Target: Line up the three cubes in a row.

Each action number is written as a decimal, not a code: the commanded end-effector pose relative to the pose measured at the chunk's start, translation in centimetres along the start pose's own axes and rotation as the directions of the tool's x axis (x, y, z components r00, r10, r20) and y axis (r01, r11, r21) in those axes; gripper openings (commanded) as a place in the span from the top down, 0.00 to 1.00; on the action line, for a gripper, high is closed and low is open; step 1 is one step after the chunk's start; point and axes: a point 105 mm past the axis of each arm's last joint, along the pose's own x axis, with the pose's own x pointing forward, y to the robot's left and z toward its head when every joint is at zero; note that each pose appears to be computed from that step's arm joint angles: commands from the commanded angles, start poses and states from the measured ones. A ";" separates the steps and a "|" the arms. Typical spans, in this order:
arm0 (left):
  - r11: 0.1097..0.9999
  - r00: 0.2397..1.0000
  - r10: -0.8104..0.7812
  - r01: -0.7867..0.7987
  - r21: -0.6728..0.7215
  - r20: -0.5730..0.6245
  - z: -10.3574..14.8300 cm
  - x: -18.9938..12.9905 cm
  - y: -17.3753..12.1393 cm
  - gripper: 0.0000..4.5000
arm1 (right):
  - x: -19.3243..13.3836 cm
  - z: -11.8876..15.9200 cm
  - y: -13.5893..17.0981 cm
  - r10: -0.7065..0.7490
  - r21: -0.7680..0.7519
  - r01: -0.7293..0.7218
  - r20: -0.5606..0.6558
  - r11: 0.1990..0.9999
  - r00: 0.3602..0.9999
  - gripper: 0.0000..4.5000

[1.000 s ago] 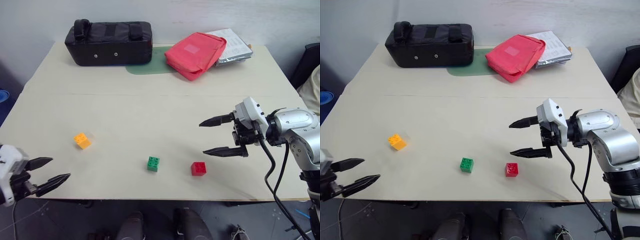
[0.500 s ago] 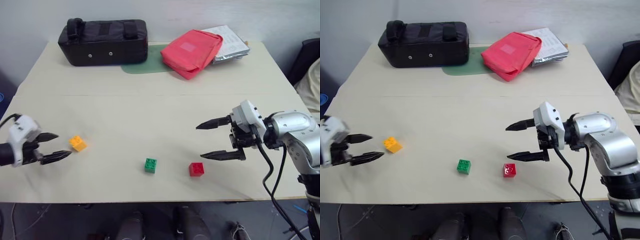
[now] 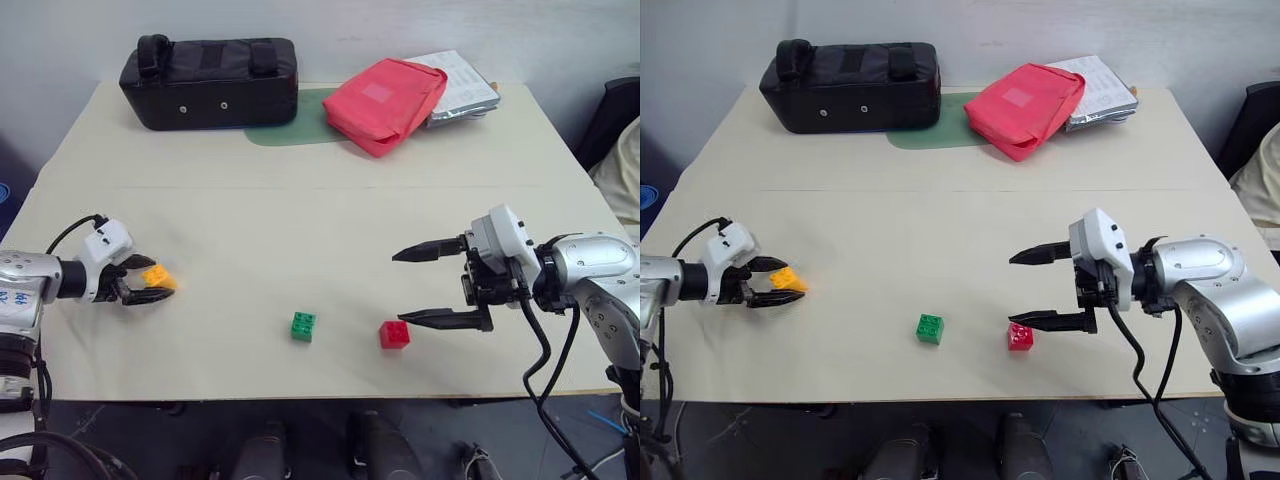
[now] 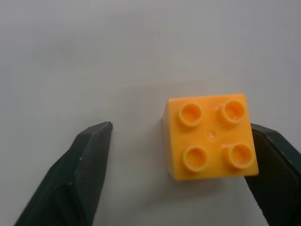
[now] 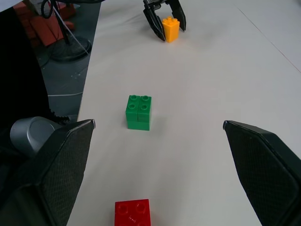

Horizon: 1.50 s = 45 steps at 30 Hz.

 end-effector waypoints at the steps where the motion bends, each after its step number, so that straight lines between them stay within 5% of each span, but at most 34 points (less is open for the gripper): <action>1: 1.000 1.000 -0.016 0.015 0.020 0.018 0.8 -0.3 0.1 0.33 | -0.3 1.0 0.2 -0.010 -0.045 0.010 0.008 0.999 1.000 0.00; 6: 0.997 0.998 -0.068 0.068 0.028 -0.003 0.5 -0.6 -0.8 0.66 | -0.5 1.0 0.1 -0.015 -0.044 0.015 0.004 0.999 1.000 0.00; 10: 0.982 0.990 -0.143 0.140 0.125 0.016 2.0 -0.4 -2.4 0.66 | -0.7 0.5 0.1 -0.016 -0.046 0.016 -0.017 0.999 1.000 0.00; 13: 0.928 0.945 -0.318 0.296 0.225 0.070 5.3 0.2 -6.3 0.66 | -1.0 0.0 0.8 0.007 -0.039 -0.008 -0.045 0.999 0.999 0.00; 19: 0.781 0.868 -0.497 0.460 0.423 -0.028 7.5 2.1 -11.4 0.66 | -0.9 -1.0 2.0 0.020 -0.021 -0.022 -0.069 1.000 0.997 0.00; 28: 0.676 0.841 -0.510 0.521 0.521 -0.179 6.8 5.0 -11.3 0.66 | -0.8 -1.3 2.9 -0.009 0.000 0.009 -0.071 1.000 0.997 0.00; 45: 0.658 0.830 -0.522 0.538 0.527 -0.196 5.9 5.7 -11.3 0.66 | -1.2 -2.2 3.0 -0.050 0.000 0.050 -0.098 0.999 0.994 0.00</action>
